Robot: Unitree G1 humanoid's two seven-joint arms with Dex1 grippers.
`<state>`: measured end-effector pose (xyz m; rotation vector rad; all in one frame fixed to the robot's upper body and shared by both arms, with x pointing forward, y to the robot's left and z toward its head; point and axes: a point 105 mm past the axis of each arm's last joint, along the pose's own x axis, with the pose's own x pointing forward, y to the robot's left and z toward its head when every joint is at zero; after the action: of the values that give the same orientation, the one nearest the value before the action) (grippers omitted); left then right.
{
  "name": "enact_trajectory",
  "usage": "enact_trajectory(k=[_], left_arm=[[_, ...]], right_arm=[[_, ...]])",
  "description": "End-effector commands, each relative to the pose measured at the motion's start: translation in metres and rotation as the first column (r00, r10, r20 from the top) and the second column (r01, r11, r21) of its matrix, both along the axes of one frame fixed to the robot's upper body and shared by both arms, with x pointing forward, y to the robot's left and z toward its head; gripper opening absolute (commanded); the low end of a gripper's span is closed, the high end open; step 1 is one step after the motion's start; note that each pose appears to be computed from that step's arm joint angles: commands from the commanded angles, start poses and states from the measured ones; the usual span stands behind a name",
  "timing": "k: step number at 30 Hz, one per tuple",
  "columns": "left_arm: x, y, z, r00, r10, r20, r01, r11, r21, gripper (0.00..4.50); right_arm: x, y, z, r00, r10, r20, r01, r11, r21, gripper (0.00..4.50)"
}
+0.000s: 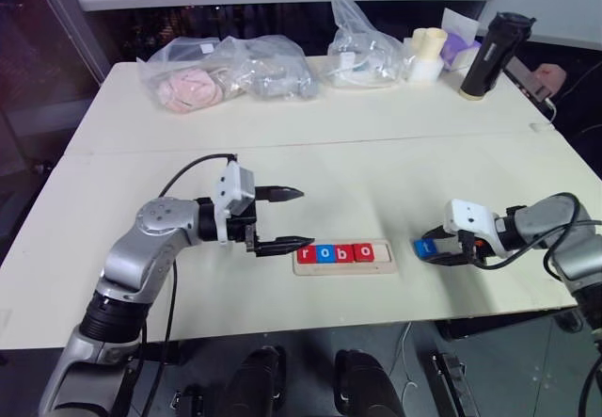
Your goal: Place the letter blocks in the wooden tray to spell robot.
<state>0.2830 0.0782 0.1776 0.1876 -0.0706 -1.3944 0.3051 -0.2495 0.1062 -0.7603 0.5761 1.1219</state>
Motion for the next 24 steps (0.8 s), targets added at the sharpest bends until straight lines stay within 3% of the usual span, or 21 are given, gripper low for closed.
enact_trajectory(k=[1, 10, 24], left_arm=[[-0.004, -0.001, 0.009, 0.999, -0.011, 0.035, 0.012, 1.000, -0.011, 4.50], [-0.005, -0.002, 0.007, 1.000, -0.016, 0.025, 0.016, 1.000, -0.013, 4.50], [-0.007, -0.003, 0.008, 1.000, -0.013, 0.028, 0.014, 1.000, -0.015, 4.50]], right_arm=[[0.002, 0.007, 0.013, 0.998, 0.009, 0.055, -0.011, 1.000, 0.021, 1.13], [-0.005, 0.043, 0.034, 0.991, 0.101, 0.089, -0.106, 0.993, 0.052, 1.13], [-0.014, 0.070, 0.018, 0.985, 0.158, 0.064, -0.161, 0.986, 0.042, 1.13]])
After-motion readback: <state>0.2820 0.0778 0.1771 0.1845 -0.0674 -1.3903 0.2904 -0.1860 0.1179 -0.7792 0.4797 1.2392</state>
